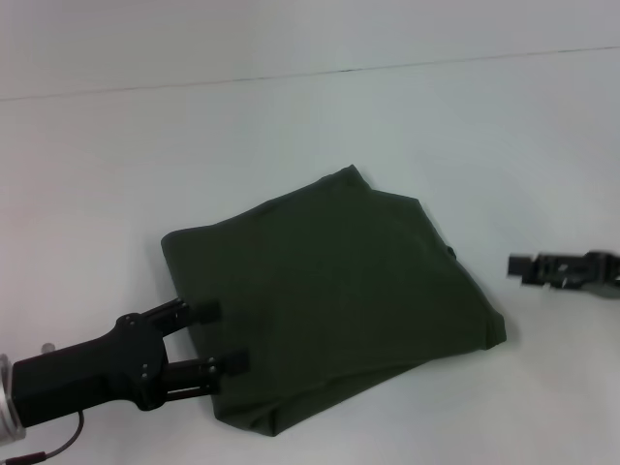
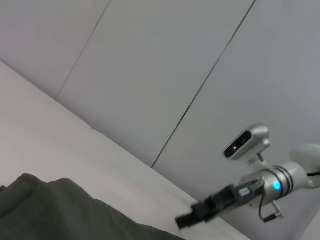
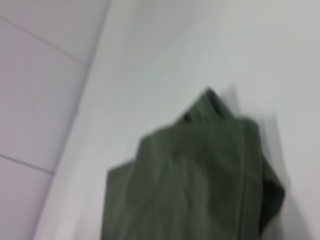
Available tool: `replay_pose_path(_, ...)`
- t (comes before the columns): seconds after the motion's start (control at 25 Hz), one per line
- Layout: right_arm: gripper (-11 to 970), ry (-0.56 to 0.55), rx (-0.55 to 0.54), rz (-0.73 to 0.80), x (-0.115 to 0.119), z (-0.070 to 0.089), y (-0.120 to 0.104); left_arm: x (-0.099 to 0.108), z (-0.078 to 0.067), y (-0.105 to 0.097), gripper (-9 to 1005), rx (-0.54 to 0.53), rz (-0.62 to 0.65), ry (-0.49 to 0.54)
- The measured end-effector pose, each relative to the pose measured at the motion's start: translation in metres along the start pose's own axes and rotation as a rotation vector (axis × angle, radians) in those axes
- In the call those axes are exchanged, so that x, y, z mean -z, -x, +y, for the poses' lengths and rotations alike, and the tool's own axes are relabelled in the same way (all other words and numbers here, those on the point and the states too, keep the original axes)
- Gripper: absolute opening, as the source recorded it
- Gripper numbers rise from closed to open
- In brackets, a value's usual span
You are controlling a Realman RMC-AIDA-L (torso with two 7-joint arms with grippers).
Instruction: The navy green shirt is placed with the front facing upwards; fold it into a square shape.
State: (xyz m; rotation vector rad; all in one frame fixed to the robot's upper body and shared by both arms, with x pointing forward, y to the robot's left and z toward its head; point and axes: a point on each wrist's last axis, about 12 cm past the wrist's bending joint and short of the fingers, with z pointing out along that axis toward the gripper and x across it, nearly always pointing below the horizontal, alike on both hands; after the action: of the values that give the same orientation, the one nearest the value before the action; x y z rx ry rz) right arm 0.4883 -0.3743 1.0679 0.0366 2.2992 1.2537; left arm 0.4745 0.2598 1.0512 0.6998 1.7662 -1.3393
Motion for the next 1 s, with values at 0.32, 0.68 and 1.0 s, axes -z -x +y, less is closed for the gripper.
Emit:
replay_pose_path(0.32,740,0.162,0.091,-0.1,-0.008,0.025,0.023,-0.001,0.001,0.003,963,-0.01,-0.007,0.005)
replay_pose_path(0.68,735,0.177,0.15,-0.02,-0.079,0.046,0.037,0.0,0.004,0.006,963,-0.019,-0.017,0.019)
replay_pose_path(1.0,569,0.144,0.172,0.013,-0.099,0.047,0.037,0.003,0.004,0.003,964,-0.009,0.01,0.023)
